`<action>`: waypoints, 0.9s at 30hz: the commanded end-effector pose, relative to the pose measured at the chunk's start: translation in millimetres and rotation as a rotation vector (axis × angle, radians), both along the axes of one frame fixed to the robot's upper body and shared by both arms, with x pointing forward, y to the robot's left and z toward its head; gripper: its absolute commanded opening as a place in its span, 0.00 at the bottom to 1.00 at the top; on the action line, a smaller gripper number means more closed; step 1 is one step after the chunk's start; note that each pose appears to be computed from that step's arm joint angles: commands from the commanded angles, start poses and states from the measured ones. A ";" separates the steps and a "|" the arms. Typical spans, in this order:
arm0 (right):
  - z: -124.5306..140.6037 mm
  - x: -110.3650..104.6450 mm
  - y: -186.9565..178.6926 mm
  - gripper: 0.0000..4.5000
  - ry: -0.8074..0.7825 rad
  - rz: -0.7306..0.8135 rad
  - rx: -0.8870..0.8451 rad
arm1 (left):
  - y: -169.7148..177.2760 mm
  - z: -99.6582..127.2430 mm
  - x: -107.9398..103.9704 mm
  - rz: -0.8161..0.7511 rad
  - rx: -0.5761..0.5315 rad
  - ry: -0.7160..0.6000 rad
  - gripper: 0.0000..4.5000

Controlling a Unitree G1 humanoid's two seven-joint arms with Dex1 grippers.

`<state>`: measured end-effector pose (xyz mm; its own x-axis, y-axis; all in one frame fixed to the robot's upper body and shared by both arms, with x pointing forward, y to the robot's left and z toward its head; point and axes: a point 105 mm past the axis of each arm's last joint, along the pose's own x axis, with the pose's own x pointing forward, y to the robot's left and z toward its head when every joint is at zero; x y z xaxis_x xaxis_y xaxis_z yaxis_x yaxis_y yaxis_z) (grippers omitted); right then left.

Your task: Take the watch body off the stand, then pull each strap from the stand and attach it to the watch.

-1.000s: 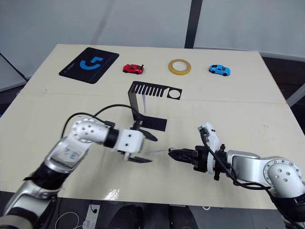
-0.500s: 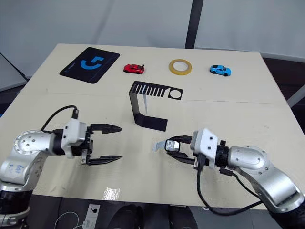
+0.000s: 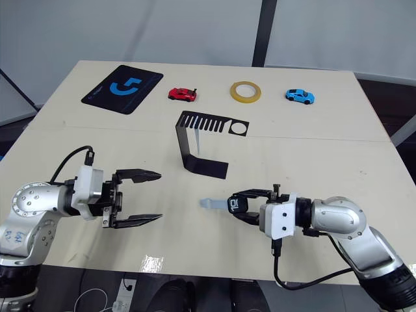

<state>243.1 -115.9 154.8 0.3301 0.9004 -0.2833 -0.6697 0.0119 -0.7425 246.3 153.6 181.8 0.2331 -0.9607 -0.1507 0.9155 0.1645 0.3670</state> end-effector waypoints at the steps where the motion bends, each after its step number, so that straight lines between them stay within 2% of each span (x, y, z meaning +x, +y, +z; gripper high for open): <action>1: 11.7 -1.3 5.2 0.37 -0.047 0.022 0.027 | -3.9 8.1 -6.0 -0.034 -0.009 -0.017 1.00; 4: 16.3 -1.5 14.4 0.37 0.000 0.033 0.092 | -1.3 7.9 -7.0 -0.029 -0.006 -0.008 1.00; 9: 18.0 2.6 40.7 0.37 0.296 0.016 0.276 | 8.1 8.9 -8.9 -0.015 -0.001 0.021 1.00; 11: 11.1 8.0 48.5 0.37 0.385 -0.012 0.270 | 11.9 8.7 -10.7 -0.015 0.009 0.032 1.00; 14: -19.9 5.3 53.8 0.37 0.459 -0.009 0.106 | 19.3 11.1 -16.2 -0.011 0.016 0.028 1.00; 17: -38.9 6.7 51.7 0.37 0.520 -0.048 0.050 | 29.5 6.9 -23.6 0.011 0.039 0.058 1.00; 27: -51.3 12.9 32.5 0.37 0.543 -0.078 0.011 | 31.1 0.7 -31.4 0.039 0.012 0.102 1.00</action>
